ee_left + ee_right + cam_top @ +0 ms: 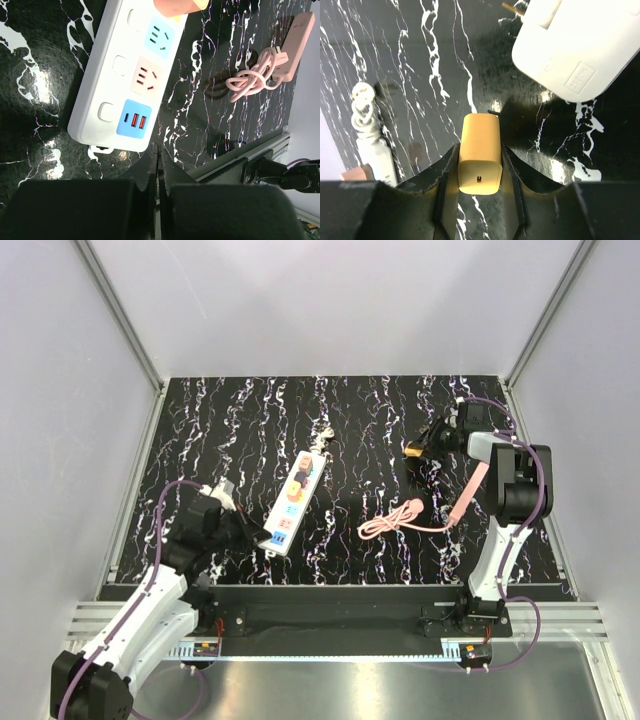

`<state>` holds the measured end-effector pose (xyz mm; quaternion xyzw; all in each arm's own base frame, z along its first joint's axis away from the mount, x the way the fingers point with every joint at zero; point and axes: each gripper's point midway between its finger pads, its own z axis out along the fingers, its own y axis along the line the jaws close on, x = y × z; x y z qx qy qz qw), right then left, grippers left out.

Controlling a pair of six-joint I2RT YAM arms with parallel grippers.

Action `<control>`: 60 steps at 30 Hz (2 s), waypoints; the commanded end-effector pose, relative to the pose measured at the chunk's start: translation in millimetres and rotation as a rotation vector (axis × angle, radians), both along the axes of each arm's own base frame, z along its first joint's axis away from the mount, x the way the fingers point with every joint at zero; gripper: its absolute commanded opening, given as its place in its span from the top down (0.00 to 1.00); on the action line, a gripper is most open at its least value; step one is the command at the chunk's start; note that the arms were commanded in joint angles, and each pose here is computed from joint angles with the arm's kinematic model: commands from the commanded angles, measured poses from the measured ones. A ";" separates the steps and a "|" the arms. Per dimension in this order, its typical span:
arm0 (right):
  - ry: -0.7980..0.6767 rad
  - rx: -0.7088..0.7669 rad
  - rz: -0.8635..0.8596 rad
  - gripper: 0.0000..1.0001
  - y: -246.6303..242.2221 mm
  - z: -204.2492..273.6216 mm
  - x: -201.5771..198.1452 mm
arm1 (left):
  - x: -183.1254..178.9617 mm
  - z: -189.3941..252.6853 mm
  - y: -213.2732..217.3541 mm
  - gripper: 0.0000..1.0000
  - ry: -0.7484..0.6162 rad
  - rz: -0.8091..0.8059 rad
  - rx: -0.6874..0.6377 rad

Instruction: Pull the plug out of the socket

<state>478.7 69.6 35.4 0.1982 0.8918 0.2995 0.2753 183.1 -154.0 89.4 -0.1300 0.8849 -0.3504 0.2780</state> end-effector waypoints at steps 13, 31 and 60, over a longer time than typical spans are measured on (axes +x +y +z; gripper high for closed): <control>0.046 -0.014 -0.186 0.42 -19.9 -4.5 17.6 | 2.5 16.5 -2.8 1.00 -0.035 -0.004 -0.030; 0.087 -0.314 -0.261 0.01 -61.3 72.3 -49.5 | 8.7 12.5 -2.5 1.00 -0.034 -0.004 -0.008; 0.029 -0.245 0.234 0.00 255.3 154.9 -157.0 | 19.9 15.5 -17.9 1.00 -0.064 -0.013 -0.109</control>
